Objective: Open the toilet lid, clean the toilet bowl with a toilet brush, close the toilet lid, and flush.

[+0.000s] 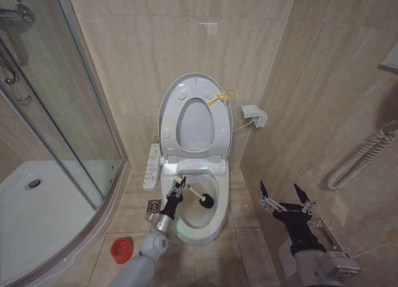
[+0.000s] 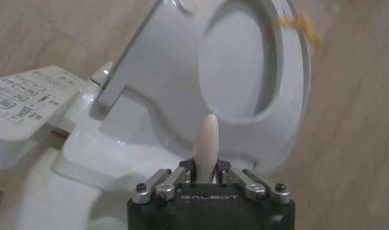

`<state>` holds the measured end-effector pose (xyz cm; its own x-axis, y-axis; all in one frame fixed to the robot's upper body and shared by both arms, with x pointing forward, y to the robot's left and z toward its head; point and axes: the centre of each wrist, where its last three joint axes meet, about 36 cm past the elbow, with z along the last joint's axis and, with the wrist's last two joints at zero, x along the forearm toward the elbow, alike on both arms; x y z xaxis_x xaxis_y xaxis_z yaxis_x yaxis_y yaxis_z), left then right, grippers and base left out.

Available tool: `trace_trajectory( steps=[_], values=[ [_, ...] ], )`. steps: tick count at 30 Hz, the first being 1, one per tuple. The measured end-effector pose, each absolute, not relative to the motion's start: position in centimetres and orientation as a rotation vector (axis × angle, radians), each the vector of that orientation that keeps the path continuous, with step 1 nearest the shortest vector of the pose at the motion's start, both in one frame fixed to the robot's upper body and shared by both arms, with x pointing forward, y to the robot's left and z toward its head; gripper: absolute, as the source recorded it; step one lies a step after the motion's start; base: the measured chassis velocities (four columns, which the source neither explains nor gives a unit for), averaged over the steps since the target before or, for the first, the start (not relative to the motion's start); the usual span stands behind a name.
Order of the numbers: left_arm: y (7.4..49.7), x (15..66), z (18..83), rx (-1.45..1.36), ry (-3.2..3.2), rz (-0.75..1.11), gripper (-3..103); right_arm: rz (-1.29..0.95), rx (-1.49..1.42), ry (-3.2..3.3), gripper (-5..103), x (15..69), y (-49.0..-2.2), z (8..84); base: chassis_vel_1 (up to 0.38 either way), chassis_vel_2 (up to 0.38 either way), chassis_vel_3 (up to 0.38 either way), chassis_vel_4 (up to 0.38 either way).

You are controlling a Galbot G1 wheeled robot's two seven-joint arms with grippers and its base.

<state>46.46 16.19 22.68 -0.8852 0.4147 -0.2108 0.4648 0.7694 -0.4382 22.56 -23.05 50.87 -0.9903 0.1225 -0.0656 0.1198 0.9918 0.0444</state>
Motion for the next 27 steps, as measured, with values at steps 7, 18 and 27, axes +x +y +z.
trace_trajectory(
  steps=[7, 18, 27],
  values=[
    [16.0, 46.3, 23.0, 0.755, 2.839, -0.686, 22, 0.062, 0.187, 3.067, 100, 22.6, -23.1, 50.9, 0.000, 0.000, 0.000, 0.000],
    [14.6, 45.7, 26.7, 0.756, 2.760, -0.875, 22, 0.062, 0.187, 3.067, 100, 22.6, -23.1, 50.9, 0.000, 0.000, 0.000, 0.000],
    [15.8, 46.2, 24.9, 0.703, 2.890, -0.714, 22, 0.062, 0.187, 3.067, 100, 22.6, -23.1, 50.9, 0.000, 0.000, 0.000, 0.000]
  ],
)
